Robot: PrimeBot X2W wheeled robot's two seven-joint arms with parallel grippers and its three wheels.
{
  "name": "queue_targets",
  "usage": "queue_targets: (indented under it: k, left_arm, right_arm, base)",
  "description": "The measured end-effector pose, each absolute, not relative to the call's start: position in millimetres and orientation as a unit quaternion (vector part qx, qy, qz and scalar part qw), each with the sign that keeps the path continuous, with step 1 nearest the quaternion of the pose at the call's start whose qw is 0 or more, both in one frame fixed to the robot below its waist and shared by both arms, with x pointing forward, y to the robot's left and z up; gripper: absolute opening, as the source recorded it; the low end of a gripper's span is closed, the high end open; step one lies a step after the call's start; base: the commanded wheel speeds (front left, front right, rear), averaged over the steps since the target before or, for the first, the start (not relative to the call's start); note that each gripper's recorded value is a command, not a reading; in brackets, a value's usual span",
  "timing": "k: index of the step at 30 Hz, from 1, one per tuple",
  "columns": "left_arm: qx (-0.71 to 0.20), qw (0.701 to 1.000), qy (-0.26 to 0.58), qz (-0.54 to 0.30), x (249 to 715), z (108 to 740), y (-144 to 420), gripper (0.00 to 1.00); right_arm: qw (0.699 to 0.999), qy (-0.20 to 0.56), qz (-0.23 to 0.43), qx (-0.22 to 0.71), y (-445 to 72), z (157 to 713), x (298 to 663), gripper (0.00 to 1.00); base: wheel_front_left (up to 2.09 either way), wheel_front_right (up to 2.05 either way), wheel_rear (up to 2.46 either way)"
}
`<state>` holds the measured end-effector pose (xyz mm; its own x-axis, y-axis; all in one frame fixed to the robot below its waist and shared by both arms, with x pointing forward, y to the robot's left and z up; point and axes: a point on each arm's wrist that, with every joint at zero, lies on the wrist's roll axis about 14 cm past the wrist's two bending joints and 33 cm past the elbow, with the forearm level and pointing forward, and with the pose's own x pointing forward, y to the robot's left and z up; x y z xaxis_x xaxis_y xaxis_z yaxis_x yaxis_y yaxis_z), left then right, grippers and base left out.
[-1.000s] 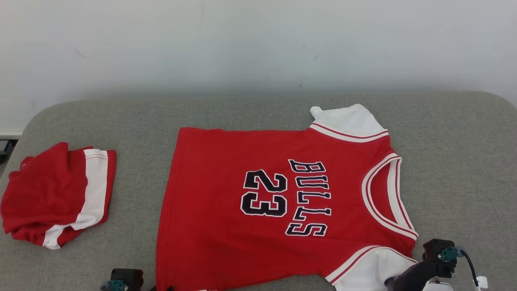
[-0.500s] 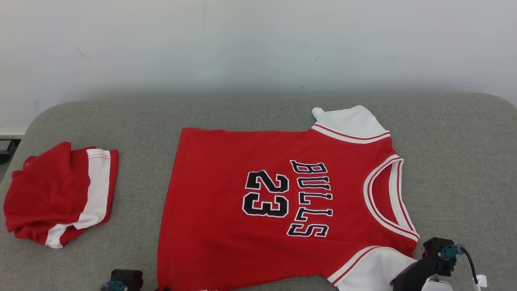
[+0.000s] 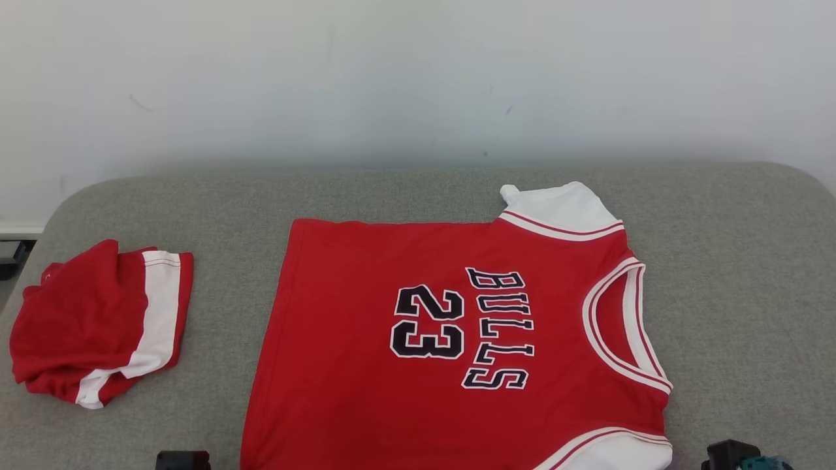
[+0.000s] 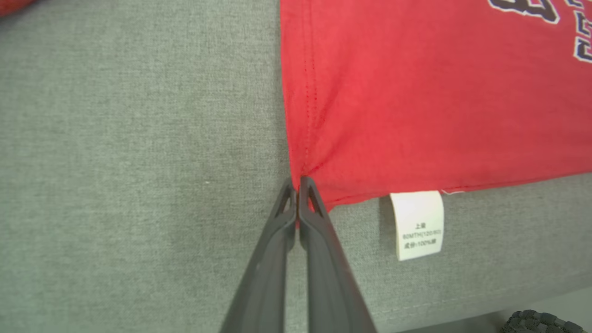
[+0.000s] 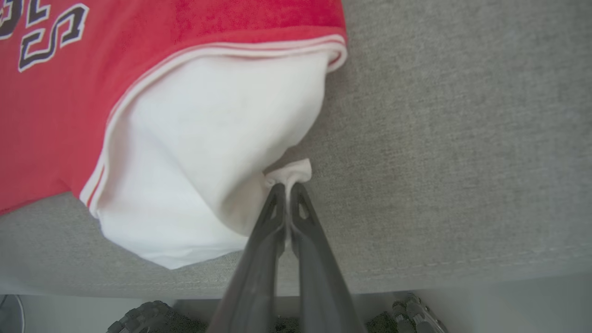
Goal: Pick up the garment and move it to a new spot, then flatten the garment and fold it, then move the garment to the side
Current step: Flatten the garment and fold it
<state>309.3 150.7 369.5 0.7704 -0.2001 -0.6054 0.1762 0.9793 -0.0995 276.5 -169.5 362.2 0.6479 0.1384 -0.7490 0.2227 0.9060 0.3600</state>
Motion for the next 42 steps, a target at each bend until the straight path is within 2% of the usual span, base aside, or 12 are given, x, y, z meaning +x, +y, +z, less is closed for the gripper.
queue_targets:
  k: [5, 11, 19, 22, 30, 35, 42]
  left_arm:
    - [-0.025, 0.948, 0.299, -0.101, 313, 381, 148, 0.0]
    - [-0.028, 0.957, 0.267, -0.109, 322, 399, 142, 0.0]
    - [-0.025, 0.963, 0.244, -0.109, 331, 414, 141, 0.0]
    - [-0.022, 0.964, 0.24, -0.108, 335, 418, 142, 0.0]
    - [-0.018, 0.967, 0.233, -0.102, 342, 425, 145, 0.0]
    - [-0.016, 0.966, 0.24, -0.098, 341, 423, 148, 0.0]
    - [-0.009, 0.967, 0.23, -0.105, 363, 436, 143, 0.0]
  right_arm:
    - [0.893, 0.367, 0.0, 0.26, -168, 391, 279, 0.0]
    - [0.907, 0.269, 0.047, 0.32, -164, 449, 295, 0.0]
    - [0.912, 0.195, 0.072, 0.353, -169, 497, 311, 0.0]
    - [0.911, 0.191, 0.079, 0.357, -166, 505, 316, 0.0]
    - [0.897, 0.27, 0.074, 0.342, -157, 475, 298, 0.0]
    - [0.899, 0.267, 0.062, 0.342, -163, 480, 301, 0.0]
    - [0.907, 0.241, 0.047, 0.342, -170, 495, 329, 0.0]
  base:
    - [0.0, 0.0, 0.0]
    - [0.0, 0.0, 0.0]
    - [0.0, 0.0, 0.0]
    - [0.0, 0.0, 0.0]
    - [0.0, 0.0, 0.0]
    - [0.0, 0.0, 0.0]
    - [0.0, 0.0, 0.0]
